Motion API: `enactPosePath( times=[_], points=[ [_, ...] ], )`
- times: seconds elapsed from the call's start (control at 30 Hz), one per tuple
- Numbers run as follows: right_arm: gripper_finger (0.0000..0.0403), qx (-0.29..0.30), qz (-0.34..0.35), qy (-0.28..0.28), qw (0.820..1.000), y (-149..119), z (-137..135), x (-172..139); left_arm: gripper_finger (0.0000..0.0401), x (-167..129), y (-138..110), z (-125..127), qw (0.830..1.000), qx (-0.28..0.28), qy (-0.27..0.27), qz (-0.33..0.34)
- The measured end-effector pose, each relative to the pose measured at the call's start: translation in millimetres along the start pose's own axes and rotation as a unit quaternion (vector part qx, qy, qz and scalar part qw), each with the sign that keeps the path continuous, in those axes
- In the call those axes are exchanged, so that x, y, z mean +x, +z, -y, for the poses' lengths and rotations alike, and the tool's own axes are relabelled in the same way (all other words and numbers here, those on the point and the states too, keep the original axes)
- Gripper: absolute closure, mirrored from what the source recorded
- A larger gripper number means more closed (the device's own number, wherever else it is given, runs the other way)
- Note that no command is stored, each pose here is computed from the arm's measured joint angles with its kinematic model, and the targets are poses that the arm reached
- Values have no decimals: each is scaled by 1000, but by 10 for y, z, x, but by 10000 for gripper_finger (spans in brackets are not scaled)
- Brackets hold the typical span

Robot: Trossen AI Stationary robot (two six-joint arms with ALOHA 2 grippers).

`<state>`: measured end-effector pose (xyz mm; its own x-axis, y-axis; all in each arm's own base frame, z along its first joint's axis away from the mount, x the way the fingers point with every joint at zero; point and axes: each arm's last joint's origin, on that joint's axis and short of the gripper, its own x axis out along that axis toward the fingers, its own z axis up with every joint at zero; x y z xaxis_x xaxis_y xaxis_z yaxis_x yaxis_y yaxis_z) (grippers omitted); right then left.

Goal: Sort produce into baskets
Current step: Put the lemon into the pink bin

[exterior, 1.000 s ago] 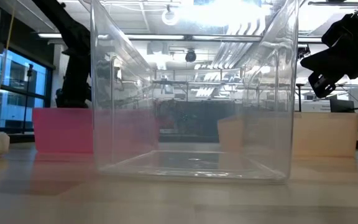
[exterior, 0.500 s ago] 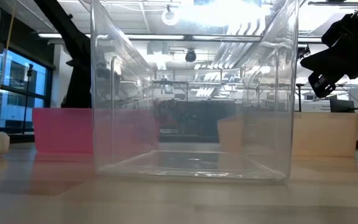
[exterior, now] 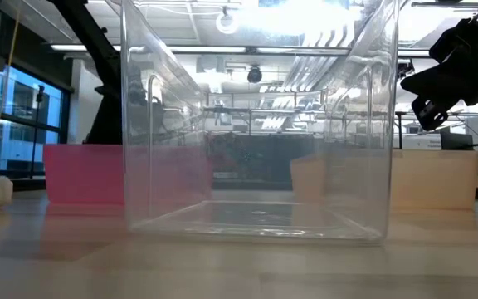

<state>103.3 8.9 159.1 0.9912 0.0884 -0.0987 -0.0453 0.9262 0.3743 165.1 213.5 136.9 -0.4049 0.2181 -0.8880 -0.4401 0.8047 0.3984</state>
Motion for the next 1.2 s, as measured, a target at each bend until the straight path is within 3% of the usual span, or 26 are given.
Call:
enactPosePath(
  times=[0.2, 0.43, 0.53, 0.67, 0.8, 0.97, 1.2],
  points=[
    [402, 0, 0, 0, 1000, 1, -1, 0, 254, -185, -149, -75, 999, -50, 8, 11],
    [402, 0, 0, 0, 1000, 0, 0, 0, 237, -839, -484, -284, 982, -161, 5, 102],
    [402, 0, 0, 0, 1000, 1, 0, 0, 231, -1150, -665, -264, 958, -211, -68, 181],
    [402, 0, 0, 1, 1000, 1, -1, 0, 232, -1498, -848, -74, 909, -226, -202, 287],
    [402, 0, -1, 2, 1000, 1, -2, 0, 233, -1731, -946, 212, 890, -210, -237, 329],
    [402, 0, -1, 2, 1000, 0, -2, 0, 233, -1873, -921, 589, 890, -185, -239, 342],
    [402, 0, -1, 2, 1000, 0, -1, 0, 201, -1854, -784, 964, 910, -157, -220, 313]
  ],
)
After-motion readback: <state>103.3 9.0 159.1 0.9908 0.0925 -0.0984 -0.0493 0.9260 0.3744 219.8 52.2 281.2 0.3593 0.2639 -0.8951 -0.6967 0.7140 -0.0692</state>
